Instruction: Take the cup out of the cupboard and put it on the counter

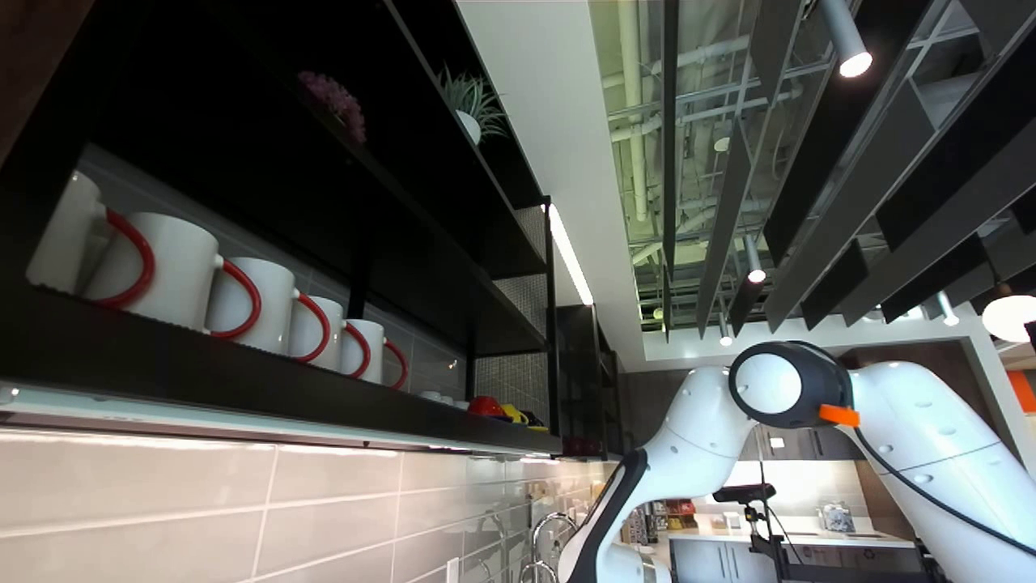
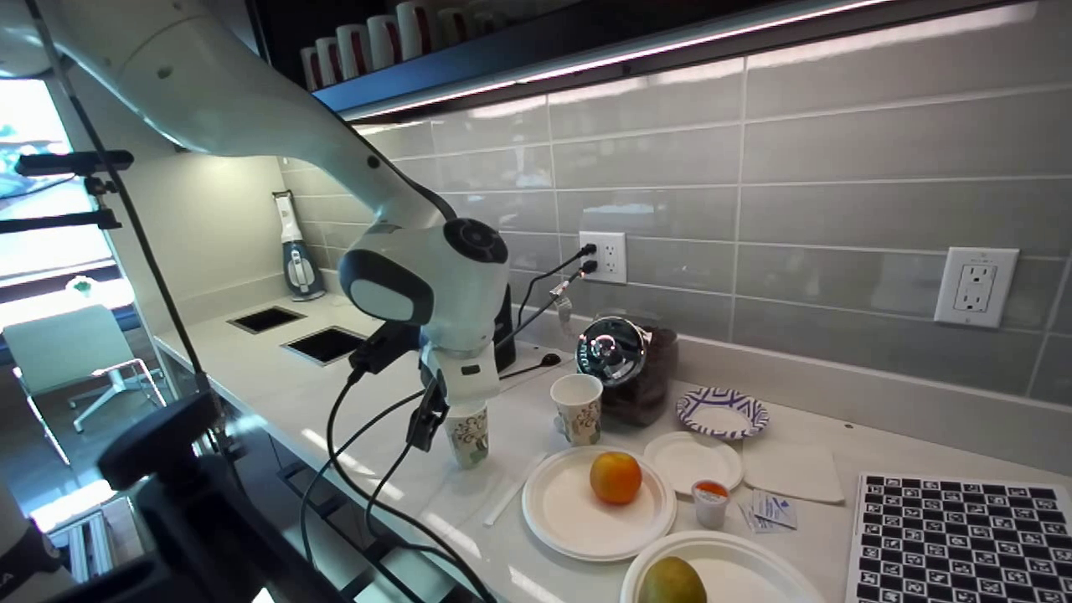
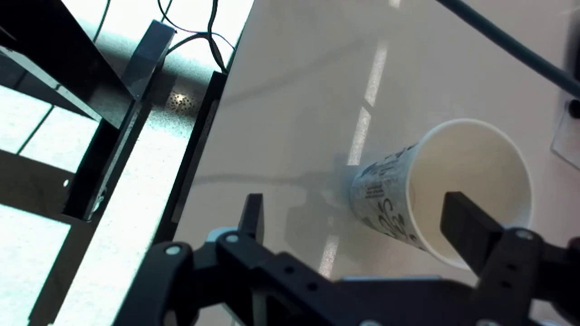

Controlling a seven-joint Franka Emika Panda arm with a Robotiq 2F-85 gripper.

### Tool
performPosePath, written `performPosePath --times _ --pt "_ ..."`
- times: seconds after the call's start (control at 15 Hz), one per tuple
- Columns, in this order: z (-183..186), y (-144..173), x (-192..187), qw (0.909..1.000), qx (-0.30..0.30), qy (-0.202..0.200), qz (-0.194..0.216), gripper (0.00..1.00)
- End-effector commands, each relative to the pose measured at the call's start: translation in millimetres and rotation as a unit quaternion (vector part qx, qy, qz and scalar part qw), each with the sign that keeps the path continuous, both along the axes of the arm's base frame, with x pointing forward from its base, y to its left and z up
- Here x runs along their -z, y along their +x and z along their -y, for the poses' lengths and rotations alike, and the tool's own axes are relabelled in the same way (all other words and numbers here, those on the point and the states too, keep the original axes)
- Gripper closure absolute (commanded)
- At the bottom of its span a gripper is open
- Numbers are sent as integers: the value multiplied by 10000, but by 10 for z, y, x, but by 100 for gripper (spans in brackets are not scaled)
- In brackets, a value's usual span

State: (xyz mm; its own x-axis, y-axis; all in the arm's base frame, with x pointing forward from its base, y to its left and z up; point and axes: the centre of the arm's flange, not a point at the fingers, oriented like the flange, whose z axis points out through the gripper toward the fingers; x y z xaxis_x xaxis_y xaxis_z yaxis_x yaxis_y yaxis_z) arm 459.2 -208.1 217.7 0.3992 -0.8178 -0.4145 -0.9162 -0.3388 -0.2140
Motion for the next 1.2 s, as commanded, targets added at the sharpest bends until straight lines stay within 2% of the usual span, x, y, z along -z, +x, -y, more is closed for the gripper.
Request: performPosePath --times 0.0,0.2,0.53,0.67,0.8,1.13 --pt "-24 -38 -52 9998 -76 -97 143 0" --pt "-77 -142 -179 9989 -171 -200 379 0" --pt "-86 -172 -192 9988 -180 -211 406 0" --pt "-185 -217 -329 9919 -721 -763 717 0" --pt "-188 -242 -475 9843 -1055 -1109 883 0" --pt "-310 -469 -764 9532 -2079 -1740 1338 0"
